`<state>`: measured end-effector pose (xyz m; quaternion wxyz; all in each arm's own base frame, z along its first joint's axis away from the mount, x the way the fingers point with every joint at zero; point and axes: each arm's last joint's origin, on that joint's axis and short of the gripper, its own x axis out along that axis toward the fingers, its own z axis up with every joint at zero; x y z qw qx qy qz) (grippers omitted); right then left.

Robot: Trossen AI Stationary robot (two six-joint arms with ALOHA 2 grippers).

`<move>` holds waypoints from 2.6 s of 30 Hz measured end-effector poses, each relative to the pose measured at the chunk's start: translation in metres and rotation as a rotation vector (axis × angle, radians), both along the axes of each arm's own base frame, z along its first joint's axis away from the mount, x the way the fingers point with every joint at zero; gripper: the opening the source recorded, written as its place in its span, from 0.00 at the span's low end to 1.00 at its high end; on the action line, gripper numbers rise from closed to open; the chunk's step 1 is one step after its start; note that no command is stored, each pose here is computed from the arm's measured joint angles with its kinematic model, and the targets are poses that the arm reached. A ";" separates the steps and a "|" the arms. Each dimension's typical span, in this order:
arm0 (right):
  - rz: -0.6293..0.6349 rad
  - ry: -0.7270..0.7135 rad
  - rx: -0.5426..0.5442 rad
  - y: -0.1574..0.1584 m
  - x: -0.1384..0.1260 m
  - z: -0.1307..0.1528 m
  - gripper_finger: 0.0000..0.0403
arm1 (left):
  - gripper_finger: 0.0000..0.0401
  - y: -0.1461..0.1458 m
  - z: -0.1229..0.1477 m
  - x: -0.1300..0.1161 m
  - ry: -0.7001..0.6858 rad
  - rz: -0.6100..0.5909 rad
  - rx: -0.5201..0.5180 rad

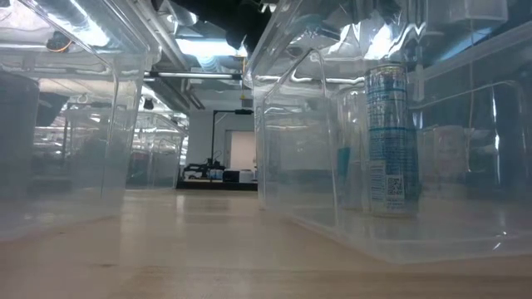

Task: Sort soda cans
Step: Put the right blue soda can into the bottom right transparent bin

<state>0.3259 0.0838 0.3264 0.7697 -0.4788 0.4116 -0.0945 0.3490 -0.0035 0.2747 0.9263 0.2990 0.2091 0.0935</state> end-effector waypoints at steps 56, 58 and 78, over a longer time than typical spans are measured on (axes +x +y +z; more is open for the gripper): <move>0.694 -0.192 -0.173 0.071 -0.020 0.025 0.70 | 0.55 -0.006 -0.005 -0.074 -0.409 -0.502 -0.344; 0.608 -0.188 -0.210 0.070 -0.017 0.022 0.70 | 0.55 -0.010 -0.006 -0.074 -0.400 -0.547 -0.356; 0.618 -0.283 -0.012 0.030 0.009 0.048 0.70 | 0.55 -0.012 -0.019 -0.076 -0.422 -0.688 -0.392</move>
